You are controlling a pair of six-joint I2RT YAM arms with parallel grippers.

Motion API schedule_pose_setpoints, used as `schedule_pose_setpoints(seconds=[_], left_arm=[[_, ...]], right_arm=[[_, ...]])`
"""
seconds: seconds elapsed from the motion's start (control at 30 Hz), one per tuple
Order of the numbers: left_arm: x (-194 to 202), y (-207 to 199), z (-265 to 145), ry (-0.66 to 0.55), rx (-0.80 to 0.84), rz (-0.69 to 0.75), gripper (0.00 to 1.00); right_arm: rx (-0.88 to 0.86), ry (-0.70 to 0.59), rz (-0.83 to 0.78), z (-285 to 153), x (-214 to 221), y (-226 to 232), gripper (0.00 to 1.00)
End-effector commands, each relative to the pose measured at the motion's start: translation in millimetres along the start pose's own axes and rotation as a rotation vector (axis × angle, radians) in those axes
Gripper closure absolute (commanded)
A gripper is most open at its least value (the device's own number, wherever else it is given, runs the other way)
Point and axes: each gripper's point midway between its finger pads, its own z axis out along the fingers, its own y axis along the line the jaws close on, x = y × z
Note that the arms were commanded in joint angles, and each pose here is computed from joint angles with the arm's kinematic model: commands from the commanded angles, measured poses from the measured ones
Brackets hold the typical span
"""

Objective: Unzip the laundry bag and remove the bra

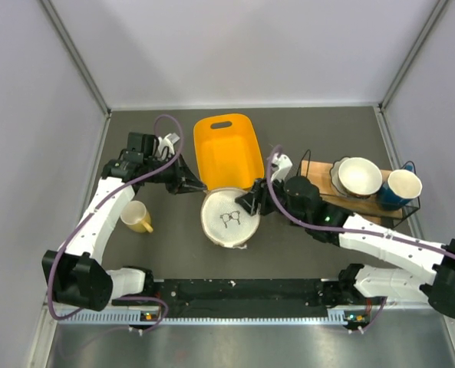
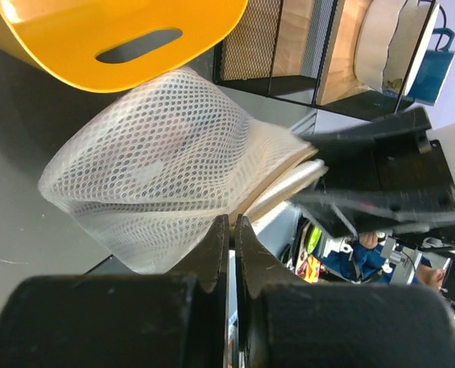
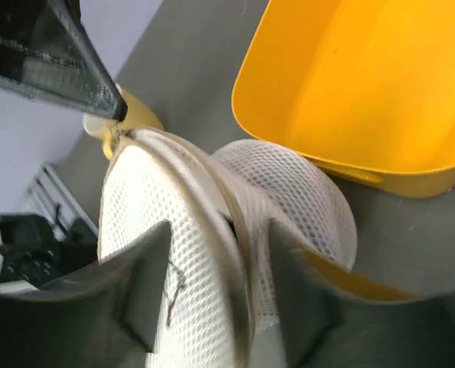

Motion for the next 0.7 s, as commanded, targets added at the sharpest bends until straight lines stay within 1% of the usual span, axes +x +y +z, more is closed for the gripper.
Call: schedule_pose_setpoints(seconds=[0.0, 0.03, 0.07, 0.1, 0.13, 0.17, 0.2, 0.23, 0.27, 0.33, 0.37, 0.4, 0.47, 0.57, 0.6, 0.63, 0.67], left_arm=[[-6, -9, -9, -0.049, 0.030, 0.082, 1.00], [-5, -11, -10, -0.043, 0.037, 0.100, 1.00], [-5, -11, -10, -0.040, 0.035, 0.105, 1.00], [-5, -13, -11, -0.036, 0.033, 0.110, 1.00], [-5, -14, -12, -0.036, 0.033, 0.122, 1.00], [-6, -16, -13, -0.038, 0.035, 0.132, 1.00], [-5, -17, -14, -0.035, 0.035, 0.135, 1.00], [-5, -17, -14, -0.033, 0.034, 0.138, 1.00], [-5, -18, -14, -0.034, 0.035, 0.142, 1.00], [-5, -20, -15, -0.033, 0.037, 0.144, 1.00], [-4, -20, -14, -0.032, 0.037, 0.146, 1.00], [-4, -20, -14, -0.029, 0.039, 0.147, 1.00], [-3, -20, -15, -0.030, 0.037, 0.146, 1.00], [-2, -21, -15, -0.033, 0.039, 0.151, 1.00], [-2, -21, -16, -0.033, 0.039, 0.150, 1.00], [-2, -19, -15, -0.030, 0.035, 0.147, 1.00], [-2, -19, -14, -0.027, 0.037, 0.146, 1.00]], right_arm=[[-0.098, 0.017, -0.223, 8, -29, 30, 0.31], [-0.112, 0.059, -0.350, 11, -25, 28, 0.21], [-0.115, 0.146, -0.415, 10, -13, 24, 0.19], [-0.120, 0.156, -0.468, 13, -27, 32, 0.18], [-0.108, 0.216, -0.557, 23, -19, 24, 0.18], [-0.103, 0.246, -0.581, 24, -24, 26, 0.18], [-0.123, 0.265, -0.660, 27, -24, 25, 0.18], [-0.130, 0.304, -0.677, 35, -17, 23, 0.17], [-0.162, 0.301, -0.688, 38, -23, 32, 0.17], [-0.202, 0.370, -0.710, 48, -9, 33, 0.19], [-0.263, 0.373, -0.703, 49, -12, 47, 0.21], [-0.285, 0.412, -0.698, 50, -5, 48, 0.25], [-0.345, 0.458, -0.677, 56, 6, 55, 0.30], [-0.384, 0.500, -0.657, 55, 19, 57, 0.42], [-0.386, 0.502, -0.652, 55, 20, 57, 0.58], [-0.390, 0.505, -0.650, 53, 20, 57, 0.68], [-0.380, 0.502, -0.652, 52, 20, 56, 0.83]])
